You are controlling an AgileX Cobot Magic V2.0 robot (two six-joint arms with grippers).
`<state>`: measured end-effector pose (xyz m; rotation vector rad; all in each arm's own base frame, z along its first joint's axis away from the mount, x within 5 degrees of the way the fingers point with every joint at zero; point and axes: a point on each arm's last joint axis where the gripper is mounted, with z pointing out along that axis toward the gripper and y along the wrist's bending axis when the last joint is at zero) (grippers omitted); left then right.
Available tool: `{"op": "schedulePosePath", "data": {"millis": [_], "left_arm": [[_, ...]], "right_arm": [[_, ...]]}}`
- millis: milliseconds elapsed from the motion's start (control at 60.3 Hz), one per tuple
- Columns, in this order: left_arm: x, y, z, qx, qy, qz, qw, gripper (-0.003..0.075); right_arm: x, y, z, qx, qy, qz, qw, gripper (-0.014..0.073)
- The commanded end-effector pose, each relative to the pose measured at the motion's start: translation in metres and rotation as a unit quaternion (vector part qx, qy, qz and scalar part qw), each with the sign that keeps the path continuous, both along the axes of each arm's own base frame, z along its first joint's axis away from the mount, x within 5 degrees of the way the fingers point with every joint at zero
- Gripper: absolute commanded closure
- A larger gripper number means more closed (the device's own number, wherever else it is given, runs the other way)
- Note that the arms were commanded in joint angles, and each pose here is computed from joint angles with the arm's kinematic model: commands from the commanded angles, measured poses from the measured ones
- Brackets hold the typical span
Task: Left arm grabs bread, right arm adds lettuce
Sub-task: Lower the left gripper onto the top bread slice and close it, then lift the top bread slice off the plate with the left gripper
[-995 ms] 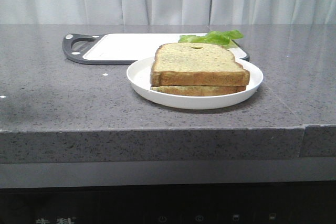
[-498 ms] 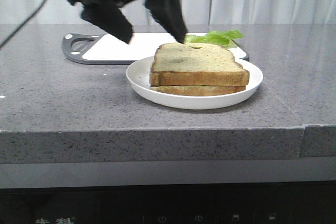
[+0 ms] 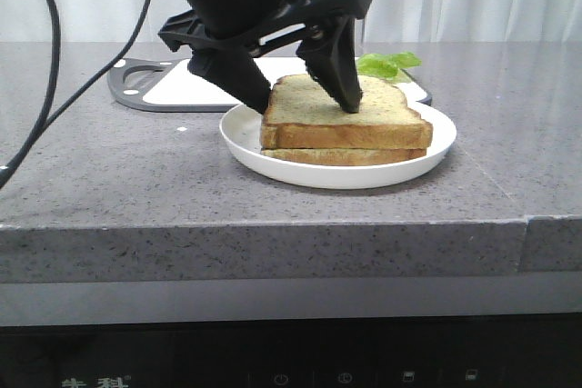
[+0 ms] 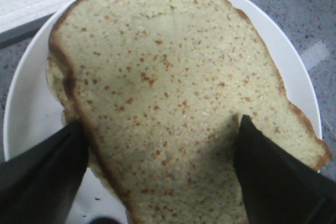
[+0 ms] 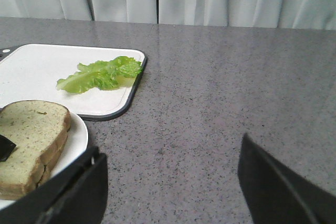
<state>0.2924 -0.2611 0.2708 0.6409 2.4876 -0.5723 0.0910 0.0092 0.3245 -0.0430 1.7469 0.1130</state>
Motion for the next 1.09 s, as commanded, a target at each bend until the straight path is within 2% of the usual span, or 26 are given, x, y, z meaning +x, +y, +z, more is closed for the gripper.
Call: {"op": "schedulePosePath", "data": {"millis": [0,66,249,448,780,896,1078], "left_arm": [[-0.003,0.001,0.028,-0.031,-0.028,0.003,0.999,0.0320],[-0.004,0.001,0.027,-0.024,-0.027,0.001,0.999,0.0402],[-0.001,0.006,0.025,-0.001,-0.033,-0.003,0.999,0.0745],[0.006,0.018,0.028,0.005,-0.043,0.014,0.999,0.0741],[0.002,0.030,0.054,-0.019,-0.077,0.026,0.997,0.0741],[-0.004,0.035,0.071,-0.036,-0.100,0.028,0.994,0.0741],[-0.023,0.052,0.114,-0.073,-0.174,0.032,0.982,0.0741]], "right_arm": [[0.001,-0.001,0.019,0.002,-0.058,-0.007,0.998,0.0057],[0.001,-0.001,0.019,0.002,-0.058,-0.007,0.998,0.0057],[0.001,-0.001,0.019,0.002,-0.058,-0.007,0.998,0.0057],[0.001,-0.001,0.019,0.002,-0.058,-0.007,0.998,0.0057],[0.001,-0.001,0.019,0.002,-0.058,-0.007,0.998,0.0057],[0.001,-0.001,0.019,0.002,-0.058,-0.007,0.998,0.0057],[0.001,-0.001,0.018,0.001,-0.051,-0.006,0.999,0.0057]]}}
